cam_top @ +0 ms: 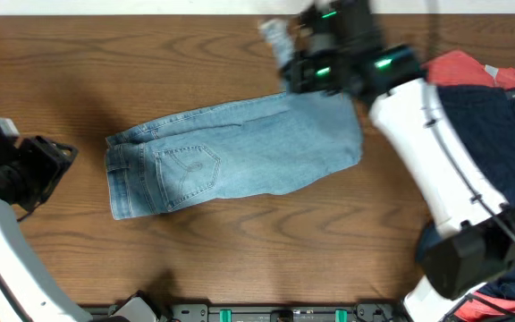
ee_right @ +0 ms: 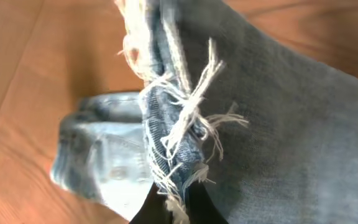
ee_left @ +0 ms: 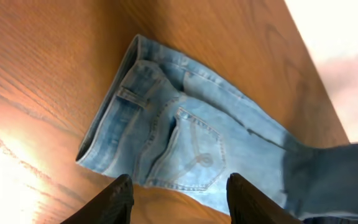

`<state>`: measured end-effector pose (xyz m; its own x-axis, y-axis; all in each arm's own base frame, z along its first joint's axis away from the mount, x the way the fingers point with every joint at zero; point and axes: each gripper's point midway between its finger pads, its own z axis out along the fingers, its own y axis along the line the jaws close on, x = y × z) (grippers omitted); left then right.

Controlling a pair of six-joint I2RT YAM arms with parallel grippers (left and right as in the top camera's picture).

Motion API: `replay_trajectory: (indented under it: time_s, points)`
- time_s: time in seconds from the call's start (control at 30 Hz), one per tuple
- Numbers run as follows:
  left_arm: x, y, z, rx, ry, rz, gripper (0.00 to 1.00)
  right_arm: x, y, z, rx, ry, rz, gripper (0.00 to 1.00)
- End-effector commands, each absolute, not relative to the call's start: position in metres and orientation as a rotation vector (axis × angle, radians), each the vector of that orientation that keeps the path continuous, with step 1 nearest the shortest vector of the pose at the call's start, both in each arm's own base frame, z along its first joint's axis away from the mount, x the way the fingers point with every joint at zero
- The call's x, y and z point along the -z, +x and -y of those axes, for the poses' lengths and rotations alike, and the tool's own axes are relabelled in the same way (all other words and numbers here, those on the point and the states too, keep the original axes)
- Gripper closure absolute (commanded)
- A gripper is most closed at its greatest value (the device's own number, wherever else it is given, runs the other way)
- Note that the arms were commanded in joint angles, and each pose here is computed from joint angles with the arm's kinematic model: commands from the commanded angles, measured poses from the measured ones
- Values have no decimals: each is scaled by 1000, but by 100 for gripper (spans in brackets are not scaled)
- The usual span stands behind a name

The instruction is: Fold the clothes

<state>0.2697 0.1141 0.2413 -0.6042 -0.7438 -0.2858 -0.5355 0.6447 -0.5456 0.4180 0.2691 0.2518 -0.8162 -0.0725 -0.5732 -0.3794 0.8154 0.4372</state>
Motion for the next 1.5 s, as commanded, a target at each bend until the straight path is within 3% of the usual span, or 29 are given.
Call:
replay_trajectory:
  time_s: [0.0,0.43,0.8,0.83,0.93,1.07,1.2,1.37,1.47]
  points:
    - [-267,271,-111,559,-965,-2336,50,-245,409,-303,-647,-347,-2435,99]
    - [-281,268,-109,540,-940,-2312,50,-162,340,-455,-794,-614,-2461,99]
    - [-281,268,-109,541,-941,-2314,50,-155,307,-506,-870,-726,-2371,97]
    - [-281,267,-109,541,-941,-2314,50,-152,305,-509,-870,-733,-2372,93]
    - [-281,267,-109,541,-941,-2314,50,-144,300,-514,-875,-753,-2376,66]
    - [-281,267,-109,541,-941,-2315,49,-152,287,-523,-950,-902,-2310,54]
    - [-280,268,-108,538,-930,-2320,49,-156,299,-500,-876,-857,-2361,57]
    - [-277,278,-91,547,-781,-2382,51,-165,344,-418,-572,-651,-2483,64]
    - [-273,291,-66,558,-570,-2450,69,-167,361,-368,-479,-507,-2583,79]
